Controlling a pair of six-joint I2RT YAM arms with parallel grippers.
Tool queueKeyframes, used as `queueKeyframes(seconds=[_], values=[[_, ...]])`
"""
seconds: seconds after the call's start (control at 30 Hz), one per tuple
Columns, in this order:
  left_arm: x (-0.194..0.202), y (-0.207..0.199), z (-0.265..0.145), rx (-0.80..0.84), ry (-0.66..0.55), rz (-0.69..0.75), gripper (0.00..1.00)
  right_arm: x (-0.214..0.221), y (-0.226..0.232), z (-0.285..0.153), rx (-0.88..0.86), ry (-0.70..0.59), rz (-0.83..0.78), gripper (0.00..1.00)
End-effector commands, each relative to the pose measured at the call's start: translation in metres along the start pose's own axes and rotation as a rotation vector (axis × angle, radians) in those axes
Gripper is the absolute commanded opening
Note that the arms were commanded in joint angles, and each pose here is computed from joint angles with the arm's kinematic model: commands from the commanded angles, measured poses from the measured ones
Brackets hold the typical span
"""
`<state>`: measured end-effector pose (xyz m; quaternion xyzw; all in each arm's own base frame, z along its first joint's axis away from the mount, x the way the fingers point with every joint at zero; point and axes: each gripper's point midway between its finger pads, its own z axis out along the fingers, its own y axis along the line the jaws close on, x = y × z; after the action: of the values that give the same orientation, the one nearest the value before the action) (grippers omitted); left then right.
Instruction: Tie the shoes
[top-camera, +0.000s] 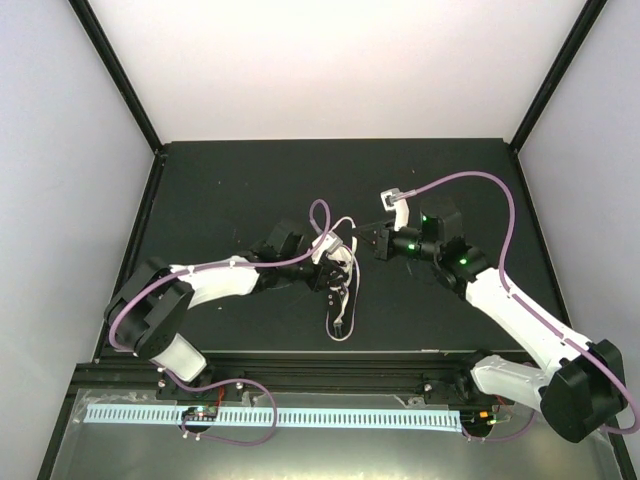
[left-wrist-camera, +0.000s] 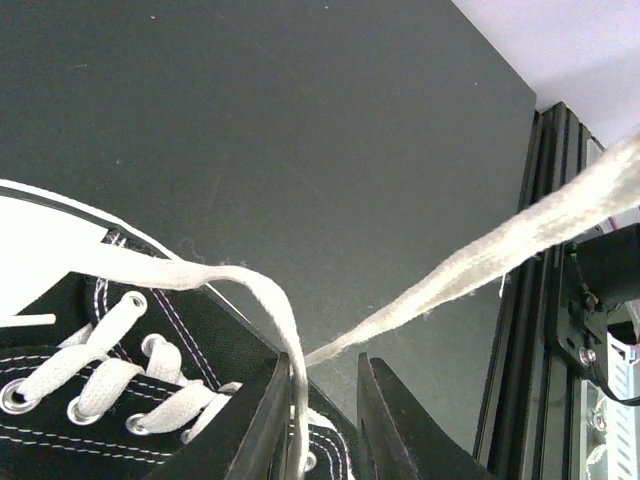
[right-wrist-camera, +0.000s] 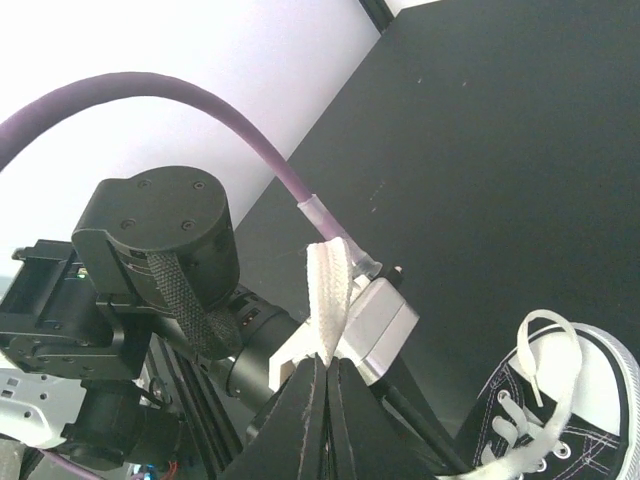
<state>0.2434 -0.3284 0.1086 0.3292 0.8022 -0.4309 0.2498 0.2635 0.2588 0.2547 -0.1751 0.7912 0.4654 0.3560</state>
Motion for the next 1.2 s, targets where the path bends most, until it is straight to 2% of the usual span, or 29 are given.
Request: queueKeyframes(seconds=[0.0, 0.3, 0.47, 0.57, 0.7, 0.83, 1.0, 1.17], values=[[-0.021, -0.003, 0.003, 0.020, -0.042, 0.055, 0.20, -0.014, 0.013, 0.001, -0.037, -0.033, -0.029, 0.02], [-0.021, -0.002, 0.008, 0.034, -0.034, 0.055, 0.27, -0.015, 0.012, 0.003, -0.035, -0.034, -0.028, 0.02], [-0.017, 0.009, 0.012, -0.013, -0.019, 0.053, 0.32, -0.014, 0.012, 0.004, -0.038, -0.032, -0.024, 0.02], [-0.015, 0.014, 0.013, -0.037, -0.012, 0.063, 0.38, -0.014, 0.013, 0.004, -0.043, -0.031, -0.026, 0.02], [-0.015, 0.017, 0.016, -0.041, -0.006, 0.074, 0.40, -0.014, 0.013, 0.005, -0.045, -0.027, -0.026, 0.02], [-0.015, 0.018, 0.020, -0.035, -0.002, 0.076, 0.47, -0.014, 0.011, 0.007, -0.038, -0.027, -0.018, 0.02], [-0.018, 0.016, 0.021, -0.017, -0.020, 0.073, 0.46, -0.014, 0.007, 0.008, -0.019, -0.031, -0.010, 0.02], [-0.020, 0.015, 0.025, 0.007, -0.031, 0.043, 0.38, -0.014, 0.002, 0.009, 0.002, -0.035, -0.004, 0.02]])
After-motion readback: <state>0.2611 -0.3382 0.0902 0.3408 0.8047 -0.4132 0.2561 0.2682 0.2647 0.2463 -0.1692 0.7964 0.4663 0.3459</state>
